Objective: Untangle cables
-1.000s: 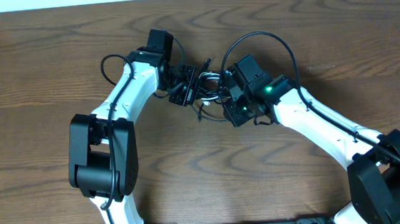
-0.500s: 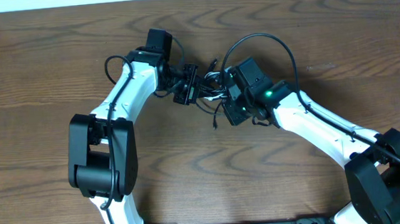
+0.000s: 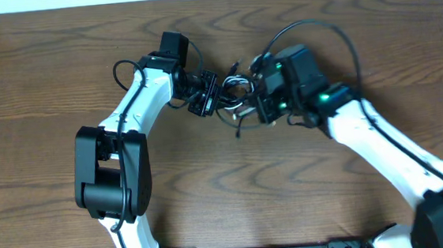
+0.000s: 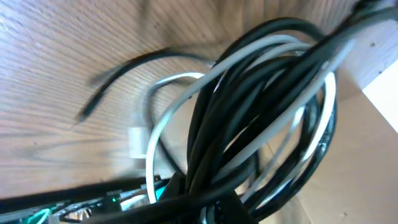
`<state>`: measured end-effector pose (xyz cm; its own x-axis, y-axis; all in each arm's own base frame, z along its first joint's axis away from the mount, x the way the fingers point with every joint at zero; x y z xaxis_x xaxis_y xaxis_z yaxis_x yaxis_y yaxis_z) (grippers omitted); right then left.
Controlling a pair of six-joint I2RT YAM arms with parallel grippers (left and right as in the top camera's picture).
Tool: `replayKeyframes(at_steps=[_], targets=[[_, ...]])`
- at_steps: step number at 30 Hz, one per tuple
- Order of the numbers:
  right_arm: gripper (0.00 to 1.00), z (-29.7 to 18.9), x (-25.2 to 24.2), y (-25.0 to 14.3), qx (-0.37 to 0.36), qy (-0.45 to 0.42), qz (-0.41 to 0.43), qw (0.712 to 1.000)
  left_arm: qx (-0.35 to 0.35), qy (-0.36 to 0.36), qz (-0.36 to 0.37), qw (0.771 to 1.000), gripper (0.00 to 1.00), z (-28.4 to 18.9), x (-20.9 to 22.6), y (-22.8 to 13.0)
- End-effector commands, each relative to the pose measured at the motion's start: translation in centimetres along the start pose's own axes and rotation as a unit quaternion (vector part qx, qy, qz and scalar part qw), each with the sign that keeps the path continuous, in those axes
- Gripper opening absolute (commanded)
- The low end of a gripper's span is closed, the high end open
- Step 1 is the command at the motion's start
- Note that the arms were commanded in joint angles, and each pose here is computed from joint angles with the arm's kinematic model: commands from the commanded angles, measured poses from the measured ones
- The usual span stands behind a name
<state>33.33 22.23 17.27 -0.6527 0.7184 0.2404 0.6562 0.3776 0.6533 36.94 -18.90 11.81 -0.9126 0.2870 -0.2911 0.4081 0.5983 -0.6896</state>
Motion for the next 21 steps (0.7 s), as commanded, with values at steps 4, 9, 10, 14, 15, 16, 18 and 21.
replayKeyframes(at_steps=[4,9,10,14,15,16,18,21], targets=[[0.42,-6.0,-1.0,4.4,-0.099,-0.003,0.017,0.995,-0.043,-0.006,0.084,0.996,0.07,-0.3,-0.5,0.3],[0.43,-6.2,-1.8,4.2,-0.098,-0.007,0.032,0.995,-0.052,-0.024,0.269,0.961,0.07,-0.3,-1.7,0.3],[0.43,-6.2,-1.7,4.1,-0.095,-0.005,0.034,0.995,-0.053,-0.027,0.296,0.953,0.07,-0.4,-2.0,0.3],[0.42,-6.0,-1.4,3.3,-0.075,0.002,0.06,0.995,-0.055,-0.029,0.318,0.946,0.08,-0.4,-2.1,0.3],[0.41,-5.9,-1.4,3.0,-0.067,0.003,0.076,0.995,-0.055,-0.029,0.317,0.946,0.07,-0.4,-2.1,0.3],[0.4,-5.9,-1.4,2.6,-0.059,0.004,0.093,0.994,-0.055,-0.029,0.314,0.947,0.07,-0.4,-2.1,0.3],[0.35,-5.8,-1.3,2.1,-0.045,0.009,0.127,0.991,-0.054,-0.029,0.293,0.954,0.08,-0.4,-2.0,0.3],[0.31,-5.5,-0.5,1.9,-0.035,0.042,0.152,0.987,-0.051,-0.029,0.25,0.967,0.08,-0.2,-1.9,0.1]])
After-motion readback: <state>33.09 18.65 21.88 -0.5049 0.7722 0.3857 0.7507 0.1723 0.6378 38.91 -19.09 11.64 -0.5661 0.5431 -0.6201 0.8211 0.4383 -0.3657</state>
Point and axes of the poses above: each gripper's point midway between its finger pads, its own z axis out along the fingers, its own x axis along the line the jaws close on, y = z × x, the point moved 4 cm from there along -z, back along the fingers, and after that the axes turned 11 degrees about -z, right-handed, at the moved point
